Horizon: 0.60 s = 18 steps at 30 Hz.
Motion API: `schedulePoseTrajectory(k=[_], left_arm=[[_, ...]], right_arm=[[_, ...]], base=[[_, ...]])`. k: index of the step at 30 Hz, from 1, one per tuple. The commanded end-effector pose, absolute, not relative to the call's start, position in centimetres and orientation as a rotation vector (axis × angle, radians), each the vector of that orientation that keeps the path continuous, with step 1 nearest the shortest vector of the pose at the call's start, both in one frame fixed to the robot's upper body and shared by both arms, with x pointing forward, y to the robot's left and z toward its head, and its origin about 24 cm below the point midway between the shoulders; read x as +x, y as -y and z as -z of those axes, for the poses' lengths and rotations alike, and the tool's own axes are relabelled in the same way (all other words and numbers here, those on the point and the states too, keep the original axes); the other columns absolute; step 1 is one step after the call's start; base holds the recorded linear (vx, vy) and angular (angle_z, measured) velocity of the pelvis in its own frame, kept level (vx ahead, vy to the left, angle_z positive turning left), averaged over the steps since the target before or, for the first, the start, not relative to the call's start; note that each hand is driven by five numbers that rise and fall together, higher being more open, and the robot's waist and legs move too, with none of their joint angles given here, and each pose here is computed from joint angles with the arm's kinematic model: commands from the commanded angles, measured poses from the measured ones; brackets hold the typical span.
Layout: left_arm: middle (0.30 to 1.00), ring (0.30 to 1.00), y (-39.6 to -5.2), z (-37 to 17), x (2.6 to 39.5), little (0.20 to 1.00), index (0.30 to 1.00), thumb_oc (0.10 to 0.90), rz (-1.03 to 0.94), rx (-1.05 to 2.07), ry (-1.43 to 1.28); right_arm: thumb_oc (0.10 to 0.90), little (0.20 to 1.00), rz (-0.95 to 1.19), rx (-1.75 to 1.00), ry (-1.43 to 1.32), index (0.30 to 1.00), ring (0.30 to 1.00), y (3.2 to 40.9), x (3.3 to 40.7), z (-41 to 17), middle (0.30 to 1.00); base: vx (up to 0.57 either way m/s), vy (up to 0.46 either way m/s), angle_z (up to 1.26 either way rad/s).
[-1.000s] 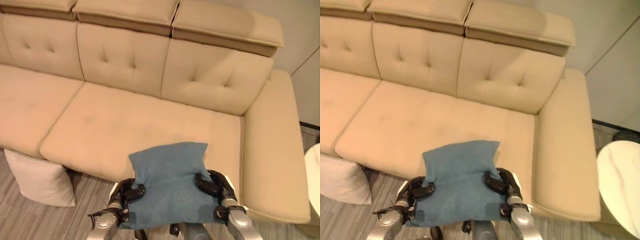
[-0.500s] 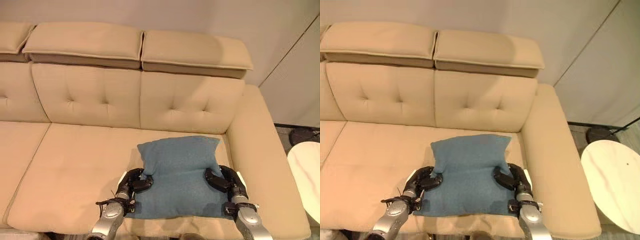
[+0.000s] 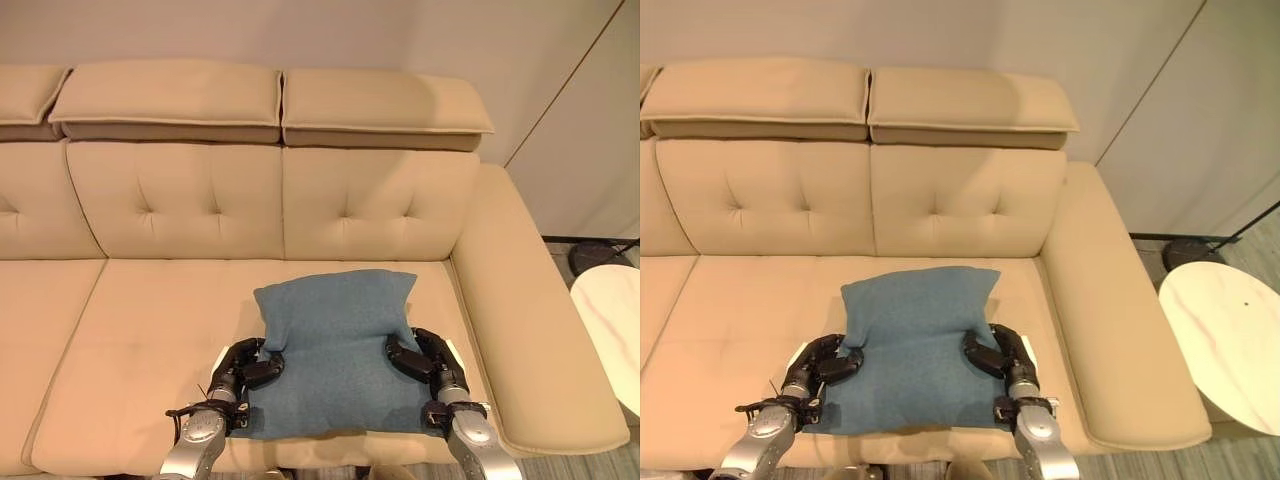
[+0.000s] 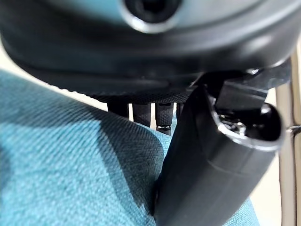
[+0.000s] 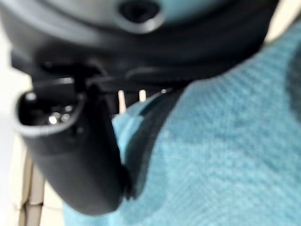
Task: Pick up all the scattered cushions and arrange them neatly on the sofa.
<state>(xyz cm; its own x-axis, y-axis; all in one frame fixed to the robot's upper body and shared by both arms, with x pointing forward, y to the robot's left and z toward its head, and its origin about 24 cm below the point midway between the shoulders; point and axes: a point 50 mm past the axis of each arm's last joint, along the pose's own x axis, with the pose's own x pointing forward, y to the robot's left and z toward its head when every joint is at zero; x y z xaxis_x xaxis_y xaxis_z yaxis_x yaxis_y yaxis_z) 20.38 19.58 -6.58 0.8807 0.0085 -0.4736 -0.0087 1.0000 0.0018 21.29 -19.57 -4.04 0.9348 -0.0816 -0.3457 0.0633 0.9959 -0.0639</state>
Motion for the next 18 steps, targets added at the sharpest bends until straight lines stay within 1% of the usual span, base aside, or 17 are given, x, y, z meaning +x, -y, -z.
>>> schedulePoseTrajectory(k=[1, 6, 9, 13, 18], left_arm=[[0.3, 0.3, -17.1, 2.0, 23.5, 0.3, 0.3, 0.4, 0.095, -0.068, -0.205], [0.3, 0.3, -15.7, 0.7, 24.6, 0.3, 0.3, 0.4, 0.129, -0.088, -0.148], [0.3, 0.3, -15.1, -0.4, 25.4, 0.3, 0.3, 0.4, 0.139, -0.094, -0.097], [0.3, 0.3, -14.2, -1.7, 26.3, 0.3, 0.3, 0.4, 0.156, -0.095, -0.04], [0.3, 0.3, -14.1, -3.9, 27.8, 0.3, 0.3, 0.4, 0.171, -0.04, 0.05]], right_arm=[[0.4, 0.3, 0.038, -0.018, -0.012, 0.3, 0.3, 18.8, 25.3, -2.2, 0.3], [0.4, 0.3, 0.092, -0.051, 0.0, 0.3, 0.3, 20.5, 25.0, -2.6, 0.3], [0.4, 0.3, 0.099, -0.067, 0.005, 0.3, 0.3, 20.7, 25.3, -2.8, 0.3], [0.4, 0.3, 0.108, -0.115, 0.024, 0.3, 0.3, 20.9, 25.5, -3.3, 0.3], [0.4, 0.3, 0.114, -0.152, 0.082, 0.3, 0.3, 20.3, 26.5, -4.5, 0.3]], base=[[-0.02, -0.111, 0.19], [-0.07, -0.051, 0.37], [-0.05, 0.012, 0.34], [0.07, 0.085, 0.03], [0.0, 0.092, -0.13]])
